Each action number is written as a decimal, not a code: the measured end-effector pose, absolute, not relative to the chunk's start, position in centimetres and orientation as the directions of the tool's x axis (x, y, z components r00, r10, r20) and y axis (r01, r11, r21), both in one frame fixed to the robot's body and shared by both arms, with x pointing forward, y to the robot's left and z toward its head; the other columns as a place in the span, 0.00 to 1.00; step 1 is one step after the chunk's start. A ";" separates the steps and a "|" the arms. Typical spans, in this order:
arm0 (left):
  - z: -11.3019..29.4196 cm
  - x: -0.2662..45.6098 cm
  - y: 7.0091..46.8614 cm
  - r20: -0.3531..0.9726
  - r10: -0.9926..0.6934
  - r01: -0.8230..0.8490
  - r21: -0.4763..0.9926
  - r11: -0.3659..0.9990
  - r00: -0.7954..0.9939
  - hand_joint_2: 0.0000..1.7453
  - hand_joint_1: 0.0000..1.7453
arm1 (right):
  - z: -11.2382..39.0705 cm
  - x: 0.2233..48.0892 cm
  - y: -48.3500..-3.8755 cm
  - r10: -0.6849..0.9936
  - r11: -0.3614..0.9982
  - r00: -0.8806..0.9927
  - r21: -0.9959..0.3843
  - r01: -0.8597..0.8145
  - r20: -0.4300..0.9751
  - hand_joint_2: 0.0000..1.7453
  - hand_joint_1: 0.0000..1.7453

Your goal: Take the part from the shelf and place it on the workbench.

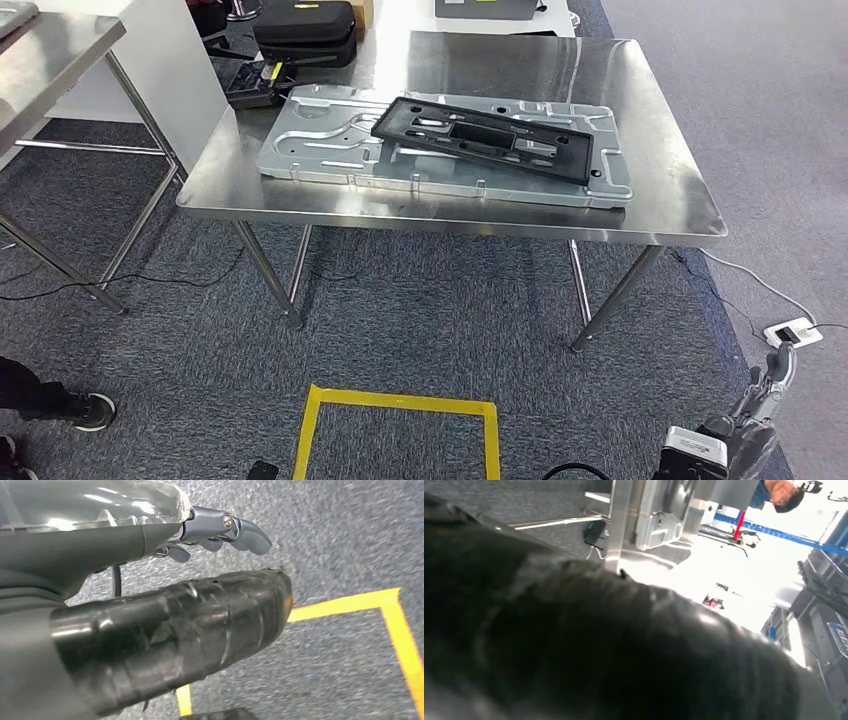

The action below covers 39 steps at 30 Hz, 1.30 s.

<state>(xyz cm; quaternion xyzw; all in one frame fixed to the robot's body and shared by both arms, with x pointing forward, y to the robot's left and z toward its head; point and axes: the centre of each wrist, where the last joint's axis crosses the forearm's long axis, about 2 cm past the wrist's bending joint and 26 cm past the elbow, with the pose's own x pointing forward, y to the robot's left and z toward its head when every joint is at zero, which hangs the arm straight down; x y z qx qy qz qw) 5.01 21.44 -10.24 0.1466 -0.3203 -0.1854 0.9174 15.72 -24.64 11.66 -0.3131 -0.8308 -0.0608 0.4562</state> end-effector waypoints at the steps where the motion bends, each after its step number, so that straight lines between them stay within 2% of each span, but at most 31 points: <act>1: -10.2 5.0 21.4 0.533 -0.434 0.247 0.388 0.888 0.726 0.00 0.00 | 11.6 15.7 -24.7 0.466 0.796 -0.386 -0.186 0.576 0.796 0.00 0.00; 39: -10.3 4.8 21.4 0.533 -0.432 0.248 0.382 0.890 0.727 0.00 0.00 | 11.5 15.5 -24.6 0.451 0.813 -0.413 -0.174 0.555 0.792 0.00 0.00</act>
